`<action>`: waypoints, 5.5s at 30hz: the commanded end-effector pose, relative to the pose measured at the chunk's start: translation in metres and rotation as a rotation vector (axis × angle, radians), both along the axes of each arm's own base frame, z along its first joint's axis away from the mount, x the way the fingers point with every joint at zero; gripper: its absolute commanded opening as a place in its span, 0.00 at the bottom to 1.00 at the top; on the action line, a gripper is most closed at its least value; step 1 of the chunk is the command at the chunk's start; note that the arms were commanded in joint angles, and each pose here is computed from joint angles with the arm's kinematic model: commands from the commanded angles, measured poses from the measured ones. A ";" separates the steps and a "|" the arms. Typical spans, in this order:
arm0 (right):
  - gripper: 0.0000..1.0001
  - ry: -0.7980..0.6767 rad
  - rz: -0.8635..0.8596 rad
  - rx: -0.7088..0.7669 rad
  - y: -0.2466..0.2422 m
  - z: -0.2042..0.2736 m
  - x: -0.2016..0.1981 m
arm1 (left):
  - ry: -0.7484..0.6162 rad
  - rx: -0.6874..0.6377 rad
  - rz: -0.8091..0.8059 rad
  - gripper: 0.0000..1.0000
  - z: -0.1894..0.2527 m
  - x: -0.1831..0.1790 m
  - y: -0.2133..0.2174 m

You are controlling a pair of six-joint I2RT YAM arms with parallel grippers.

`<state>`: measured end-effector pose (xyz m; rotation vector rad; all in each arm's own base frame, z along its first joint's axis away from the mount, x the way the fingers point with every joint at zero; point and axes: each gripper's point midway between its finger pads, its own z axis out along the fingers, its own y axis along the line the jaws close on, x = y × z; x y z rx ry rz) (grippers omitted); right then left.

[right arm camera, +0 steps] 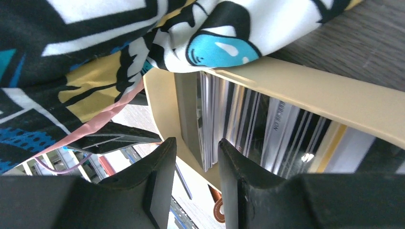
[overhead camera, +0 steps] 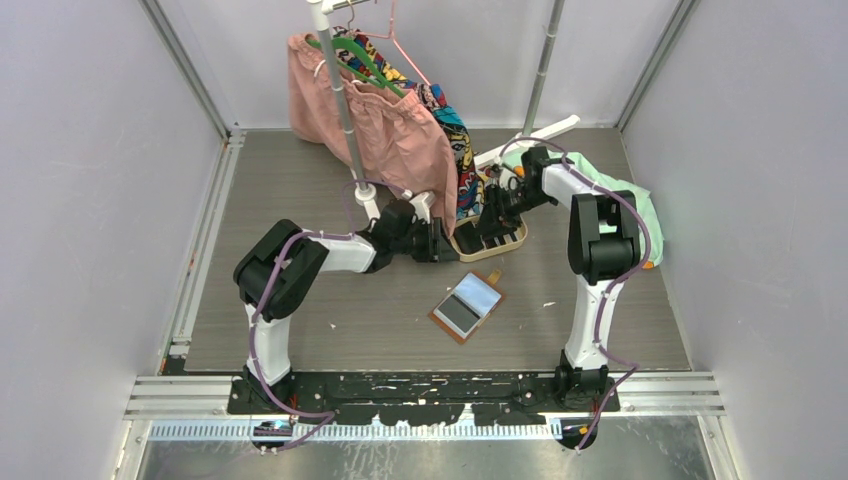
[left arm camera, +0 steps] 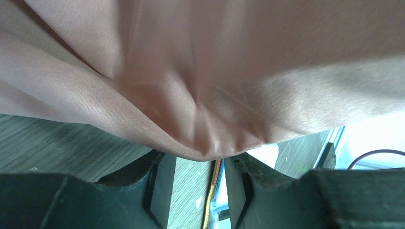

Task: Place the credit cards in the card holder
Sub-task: Pick up the credit card from the storage box.

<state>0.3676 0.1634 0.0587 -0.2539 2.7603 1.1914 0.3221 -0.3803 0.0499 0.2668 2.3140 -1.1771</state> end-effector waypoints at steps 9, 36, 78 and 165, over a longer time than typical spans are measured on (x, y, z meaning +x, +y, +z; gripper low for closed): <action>0.39 0.017 0.071 0.206 0.037 0.039 -0.012 | -0.082 -0.023 -0.011 0.42 0.024 0.016 -0.011; 0.41 0.084 0.019 0.015 0.039 -0.015 -0.013 | -0.088 -0.014 -0.011 0.42 0.023 0.017 -0.011; 0.32 0.066 0.046 0.235 0.019 0.020 -0.008 | -0.175 -0.025 -0.006 0.45 0.055 -0.013 0.022; 0.01 -0.662 0.460 0.639 0.019 0.197 -0.177 | -0.508 -0.723 -0.002 0.56 0.206 -0.114 0.032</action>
